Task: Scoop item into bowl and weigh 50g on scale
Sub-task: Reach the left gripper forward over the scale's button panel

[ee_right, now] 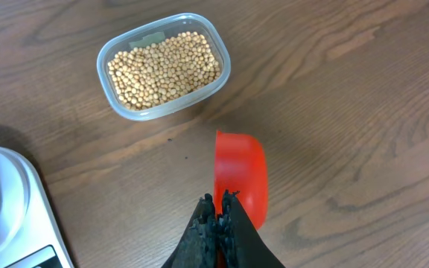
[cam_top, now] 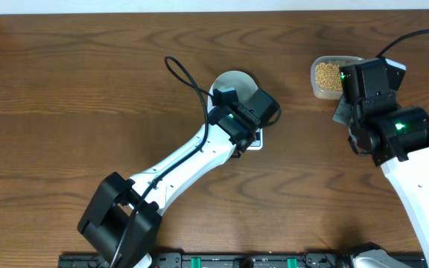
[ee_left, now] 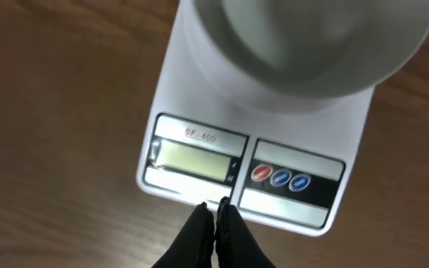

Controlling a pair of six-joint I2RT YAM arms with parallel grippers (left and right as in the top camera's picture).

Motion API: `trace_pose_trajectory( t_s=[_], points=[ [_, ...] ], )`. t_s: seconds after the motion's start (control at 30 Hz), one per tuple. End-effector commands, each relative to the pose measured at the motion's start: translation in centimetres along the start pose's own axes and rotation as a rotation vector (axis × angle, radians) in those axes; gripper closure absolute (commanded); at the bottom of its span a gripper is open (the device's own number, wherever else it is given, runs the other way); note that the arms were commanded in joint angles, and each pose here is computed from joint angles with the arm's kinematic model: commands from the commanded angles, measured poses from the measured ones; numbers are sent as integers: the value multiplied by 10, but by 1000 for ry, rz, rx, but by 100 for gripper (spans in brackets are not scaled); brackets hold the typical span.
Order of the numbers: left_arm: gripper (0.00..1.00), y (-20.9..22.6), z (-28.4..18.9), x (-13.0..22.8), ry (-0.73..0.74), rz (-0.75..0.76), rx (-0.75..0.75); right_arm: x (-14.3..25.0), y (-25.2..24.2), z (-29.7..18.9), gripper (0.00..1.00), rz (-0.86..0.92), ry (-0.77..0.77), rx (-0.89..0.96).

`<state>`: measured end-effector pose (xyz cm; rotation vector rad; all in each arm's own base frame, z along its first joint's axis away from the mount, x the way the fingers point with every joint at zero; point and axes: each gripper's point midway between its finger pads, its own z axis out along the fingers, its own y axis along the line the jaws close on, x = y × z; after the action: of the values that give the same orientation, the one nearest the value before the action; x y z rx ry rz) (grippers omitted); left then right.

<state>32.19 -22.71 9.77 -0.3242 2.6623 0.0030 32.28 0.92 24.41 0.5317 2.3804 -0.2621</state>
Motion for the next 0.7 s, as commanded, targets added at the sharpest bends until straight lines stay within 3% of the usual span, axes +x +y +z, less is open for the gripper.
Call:
trace_pose_trajectory(
  t_s=[0.0,0.67],
  points=[
    [93,6,3,0,-22,-14,-1,-6,-2,-2,99,-2,-19,8],
    [93,-8,35,8,-9,6,6,-10,4,-2,99,10,-30,-17]
  ],
)
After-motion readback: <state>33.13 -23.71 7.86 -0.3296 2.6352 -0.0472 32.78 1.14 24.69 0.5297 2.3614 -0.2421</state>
